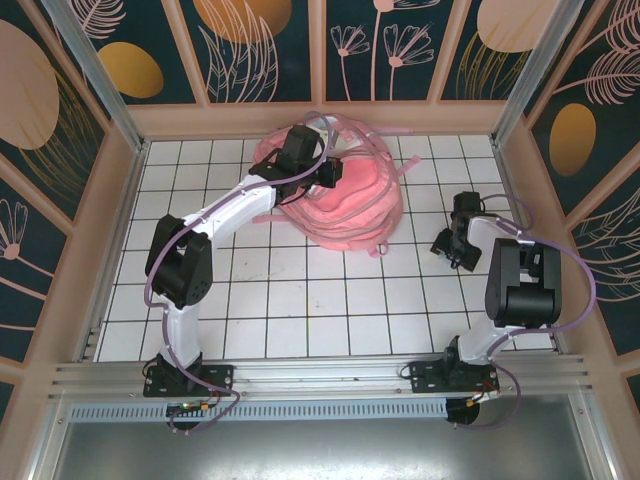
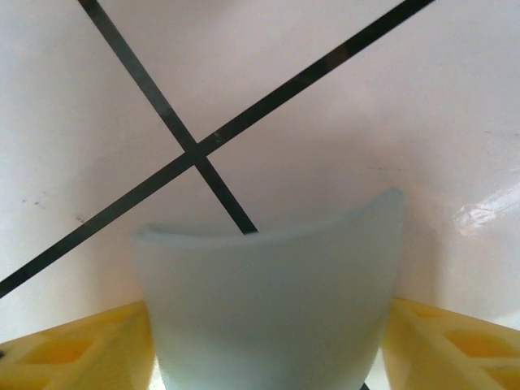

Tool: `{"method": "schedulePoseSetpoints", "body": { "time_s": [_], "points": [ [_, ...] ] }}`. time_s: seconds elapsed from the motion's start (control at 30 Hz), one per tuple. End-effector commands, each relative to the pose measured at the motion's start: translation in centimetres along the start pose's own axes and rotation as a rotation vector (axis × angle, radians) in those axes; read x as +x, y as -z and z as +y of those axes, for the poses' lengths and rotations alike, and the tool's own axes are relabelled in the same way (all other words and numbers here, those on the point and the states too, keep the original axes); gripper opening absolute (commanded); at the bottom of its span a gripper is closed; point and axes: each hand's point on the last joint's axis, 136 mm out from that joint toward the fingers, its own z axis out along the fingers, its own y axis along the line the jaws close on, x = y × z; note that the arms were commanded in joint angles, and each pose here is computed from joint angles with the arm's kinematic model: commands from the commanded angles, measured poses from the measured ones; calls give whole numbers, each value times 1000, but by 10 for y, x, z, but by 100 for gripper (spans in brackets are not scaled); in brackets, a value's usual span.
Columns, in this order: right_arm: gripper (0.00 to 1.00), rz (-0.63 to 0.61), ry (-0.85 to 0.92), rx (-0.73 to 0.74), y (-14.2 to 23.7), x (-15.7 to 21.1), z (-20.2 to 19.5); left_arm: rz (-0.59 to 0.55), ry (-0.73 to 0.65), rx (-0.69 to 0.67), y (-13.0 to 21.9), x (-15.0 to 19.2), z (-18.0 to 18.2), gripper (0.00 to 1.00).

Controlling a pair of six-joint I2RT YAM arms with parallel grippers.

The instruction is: Pack the student bag

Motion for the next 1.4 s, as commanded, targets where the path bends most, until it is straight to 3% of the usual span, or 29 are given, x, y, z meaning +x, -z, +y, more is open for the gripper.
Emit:
{"method": "schedulePoseSetpoints", "body": {
  "time_s": [0.0, 0.17, 0.37, 0.8, 1.03, 1.17, 1.37],
  "points": [
    [66, 34, 10, -36, -11, 8, 7, -126, -32, 49, 33, -43, -20, 0],
    [63, 20, 5, -49, 1, 3, 11, -126, -30, 51, 32, -43, -20, 0],
    [63, -78, 35, -137, 57, -22, 49, -127, -28, 53, 29, -46, -21, 0],
    [63, -156, 213, -768, 168, -38, 253, -119, 28, 95, 19, -54, -28, 0],
    [62, -145, 234, -991, 176, -43, 319, -119, 99, 125, 17, -60, -31, 0],
    [63, -113, 228, -1039, 170, -40, 338, -133, 115, 128, 21, -64, -33, 0],
    [80, -147, 217, -1041, 176, -41, 338, -145, 120, 111, 25, -67, -31, 0]
  ]
}}
